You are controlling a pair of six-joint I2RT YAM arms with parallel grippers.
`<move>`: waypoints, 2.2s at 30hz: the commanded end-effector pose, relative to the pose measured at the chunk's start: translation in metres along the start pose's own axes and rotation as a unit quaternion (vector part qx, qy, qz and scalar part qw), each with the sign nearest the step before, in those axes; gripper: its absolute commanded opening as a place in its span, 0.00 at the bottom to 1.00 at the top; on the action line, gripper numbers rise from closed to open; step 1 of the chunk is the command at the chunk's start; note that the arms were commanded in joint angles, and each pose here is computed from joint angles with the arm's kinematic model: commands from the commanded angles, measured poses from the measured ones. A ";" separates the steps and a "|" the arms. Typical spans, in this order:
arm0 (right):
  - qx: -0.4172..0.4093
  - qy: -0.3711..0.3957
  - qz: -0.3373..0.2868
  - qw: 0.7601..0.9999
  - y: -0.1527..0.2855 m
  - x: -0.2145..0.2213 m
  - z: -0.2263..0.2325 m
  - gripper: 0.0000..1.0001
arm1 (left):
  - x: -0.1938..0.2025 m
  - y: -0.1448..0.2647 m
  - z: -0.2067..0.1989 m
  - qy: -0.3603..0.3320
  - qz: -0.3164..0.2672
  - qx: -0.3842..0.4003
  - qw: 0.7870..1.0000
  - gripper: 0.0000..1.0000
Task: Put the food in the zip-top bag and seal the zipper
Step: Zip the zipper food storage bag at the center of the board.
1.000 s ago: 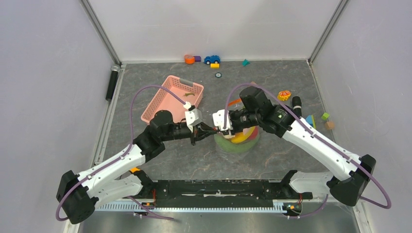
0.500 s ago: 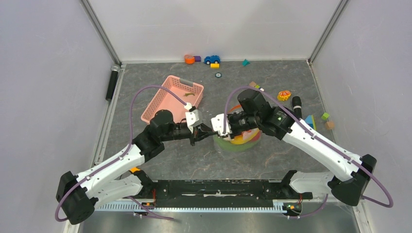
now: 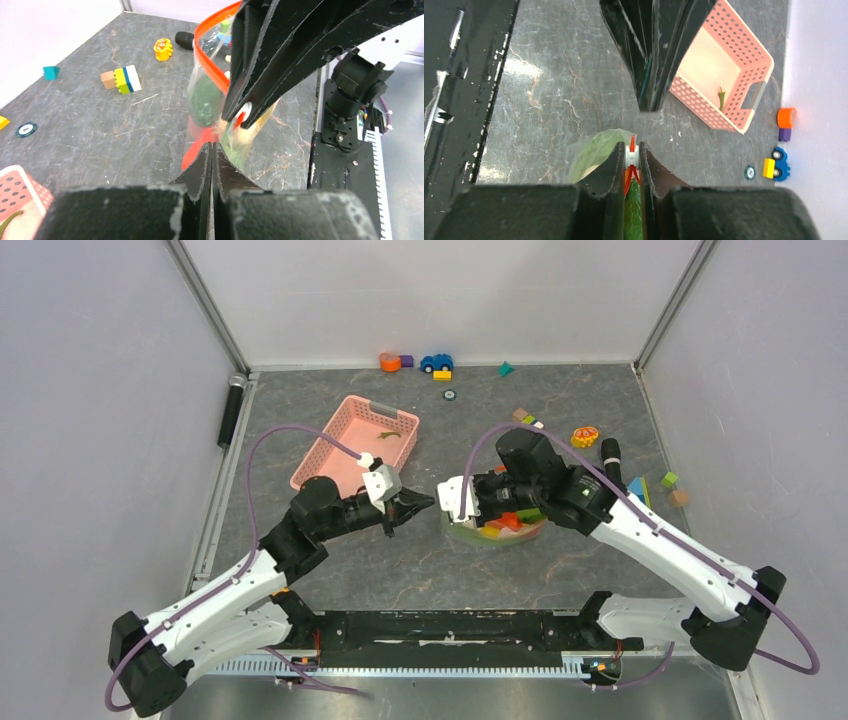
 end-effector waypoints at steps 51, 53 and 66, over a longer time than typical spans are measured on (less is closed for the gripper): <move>0.101 -0.025 0.028 0.994 0.030 -0.005 -0.001 0.07 | 0.020 -0.015 0.003 0.019 -0.060 0.015 0.998 0.02; 0.114 -0.029 0.039 0.992 0.033 -0.004 -0.003 0.07 | 0.020 -0.011 0.002 0.015 -0.059 0.012 0.998 0.02; 0.155 -0.061 0.109 0.980 0.039 0.003 -0.014 0.07 | 0.025 0.004 0.003 0.009 -0.071 -0.030 0.997 0.02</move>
Point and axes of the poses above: each gripper's point midway between its finger pads, its own y axis back along the fingers, its own z axis along the line the jaws close on, x = y × z, the point moved 9 cm from there along y, back along the fingers, and after that the axes turned 6 degrees about y, right-handed, at the moved point
